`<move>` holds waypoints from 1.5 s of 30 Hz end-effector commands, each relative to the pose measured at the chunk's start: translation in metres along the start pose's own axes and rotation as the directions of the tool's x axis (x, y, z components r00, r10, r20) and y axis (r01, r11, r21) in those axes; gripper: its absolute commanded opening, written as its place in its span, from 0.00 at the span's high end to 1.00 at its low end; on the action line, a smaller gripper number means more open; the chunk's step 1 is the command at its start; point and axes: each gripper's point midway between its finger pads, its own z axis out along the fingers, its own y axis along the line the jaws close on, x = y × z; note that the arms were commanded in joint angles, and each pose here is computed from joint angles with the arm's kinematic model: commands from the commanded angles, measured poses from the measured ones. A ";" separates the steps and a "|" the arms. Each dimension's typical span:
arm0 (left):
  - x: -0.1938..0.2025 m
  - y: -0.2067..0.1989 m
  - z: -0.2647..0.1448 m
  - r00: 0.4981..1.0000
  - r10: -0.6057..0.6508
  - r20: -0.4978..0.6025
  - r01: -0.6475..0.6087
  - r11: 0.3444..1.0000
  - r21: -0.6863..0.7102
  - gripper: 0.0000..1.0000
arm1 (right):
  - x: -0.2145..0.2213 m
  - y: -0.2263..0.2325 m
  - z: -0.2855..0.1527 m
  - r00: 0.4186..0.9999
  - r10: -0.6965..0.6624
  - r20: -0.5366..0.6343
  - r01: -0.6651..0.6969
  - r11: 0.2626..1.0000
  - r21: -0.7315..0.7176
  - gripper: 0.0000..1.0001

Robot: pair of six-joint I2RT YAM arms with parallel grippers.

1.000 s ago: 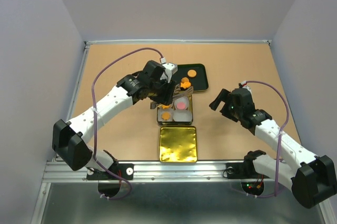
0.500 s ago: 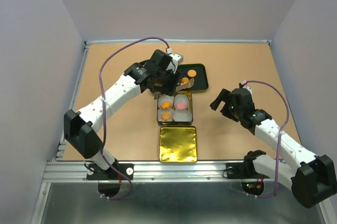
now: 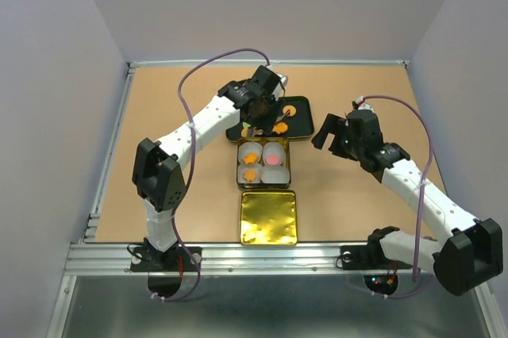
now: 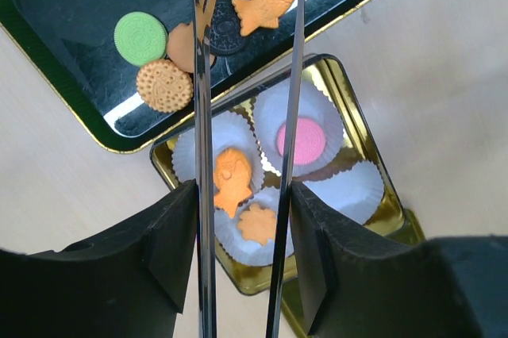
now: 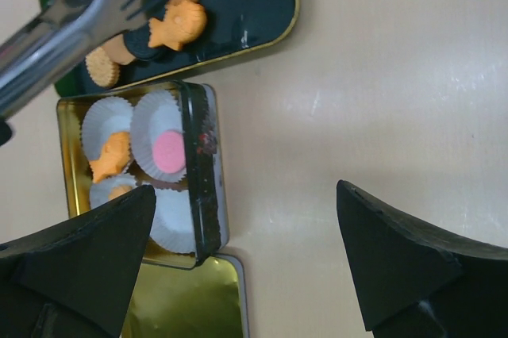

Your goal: Pack the cookies

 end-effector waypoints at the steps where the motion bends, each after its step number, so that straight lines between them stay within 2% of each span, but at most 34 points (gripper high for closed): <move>1: -0.029 -0.003 -0.006 0.996 -0.021 0.082 0.022 1.000 -0.010 0.43 | -0.024 0.028 -0.005 0.996 -0.090 0.000 0.089 0.992 -0.084 0.00; 11: -0.046 -0.011 0.042 0.998 -0.031 0.051 0.032 0.999 -0.019 0.43 | -0.026 0.018 -0.005 0.974 -0.227 -0.020 0.226 0.973 -0.045 0.00; 19: -0.040 -0.013 0.065 0.999 -0.036 0.008 0.036 0.999 -0.025 0.44 | -0.028 0.006 -0.007 0.965 -0.260 -0.003 0.261 0.965 0.008 0.00; 34: -0.024 -0.019 0.079 0.999 -0.006 -0.040 0.005 0.999 -0.038 0.44 | -0.027 0.000 -0.007 0.964 -0.265 0.000 0.265 0.964 0.030 0.00; 45: -0.015 -0.018 0.082 0.998 -0.004 -0.067 0.000 0.998 -0.070 0.55 | -0.026 0.001 -0.009 0.964 -0.267 0.004 0.266 0.963 0.027 0.00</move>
